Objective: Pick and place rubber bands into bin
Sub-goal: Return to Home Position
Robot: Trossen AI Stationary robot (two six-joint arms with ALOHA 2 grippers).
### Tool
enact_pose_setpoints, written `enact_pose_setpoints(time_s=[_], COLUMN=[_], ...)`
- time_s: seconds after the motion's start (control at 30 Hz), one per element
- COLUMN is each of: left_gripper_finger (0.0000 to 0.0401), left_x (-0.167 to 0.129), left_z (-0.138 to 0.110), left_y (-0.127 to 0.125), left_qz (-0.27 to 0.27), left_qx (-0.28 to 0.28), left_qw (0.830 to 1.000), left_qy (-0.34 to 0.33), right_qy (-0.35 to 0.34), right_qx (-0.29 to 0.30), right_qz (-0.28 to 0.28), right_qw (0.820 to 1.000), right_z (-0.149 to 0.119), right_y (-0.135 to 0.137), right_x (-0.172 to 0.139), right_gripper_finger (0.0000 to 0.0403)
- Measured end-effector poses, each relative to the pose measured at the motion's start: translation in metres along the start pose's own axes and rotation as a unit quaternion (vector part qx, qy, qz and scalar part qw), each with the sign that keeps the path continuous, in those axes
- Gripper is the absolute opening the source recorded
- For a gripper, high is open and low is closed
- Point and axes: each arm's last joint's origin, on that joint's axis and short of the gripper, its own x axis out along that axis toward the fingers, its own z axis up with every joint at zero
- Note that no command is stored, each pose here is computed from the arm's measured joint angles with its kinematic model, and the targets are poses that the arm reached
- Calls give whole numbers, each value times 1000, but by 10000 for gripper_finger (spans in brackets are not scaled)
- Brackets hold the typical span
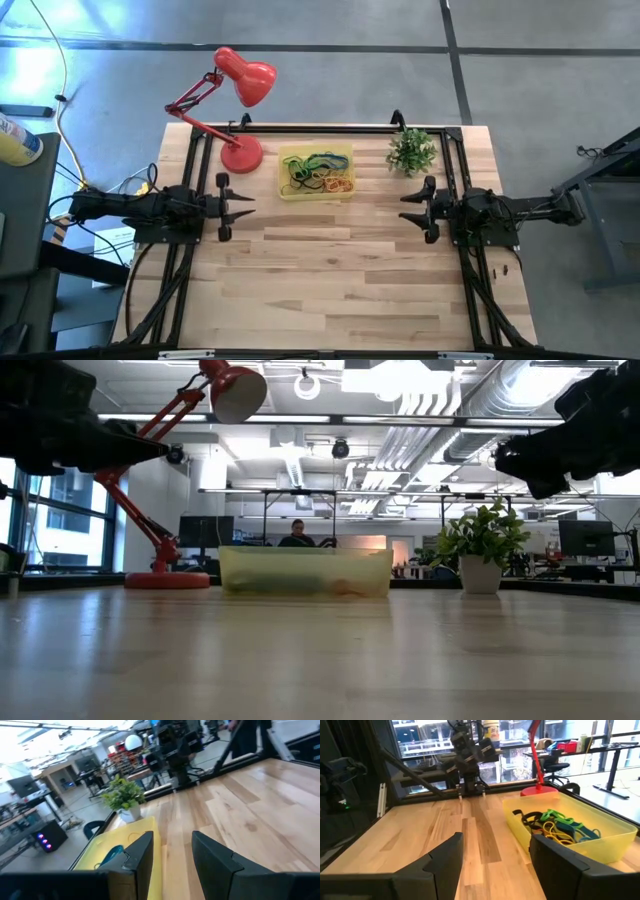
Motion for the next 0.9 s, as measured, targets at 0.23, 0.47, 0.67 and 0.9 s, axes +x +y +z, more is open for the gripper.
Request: enact_pose_setpoints(time_s=[0.23,0.47,0.67,0.9], left_gripper_finger=[124,124,124,124], left_x=[0,0,0,0], left_z=[0,0,0,0], left_y=[-1,-2,-2,-2], left_qz=[-10,-36,-37,-37], left_qx=[1,-68,-90,-86], left_qw=[1000,997,995,996], left_qy=[-2,-5,-4,-4], right_qy=[0,0,0,0], right_qx=[-4,9,9,9], right_qz=[-1,-1,-1,-1], right_qw=[1000,1000,1000,1000], right_z=[0,0,0,0], right_y=[0,0,0,0], right_x=[0,0,0,0], right_gripper_finger=[216,216,216,216])
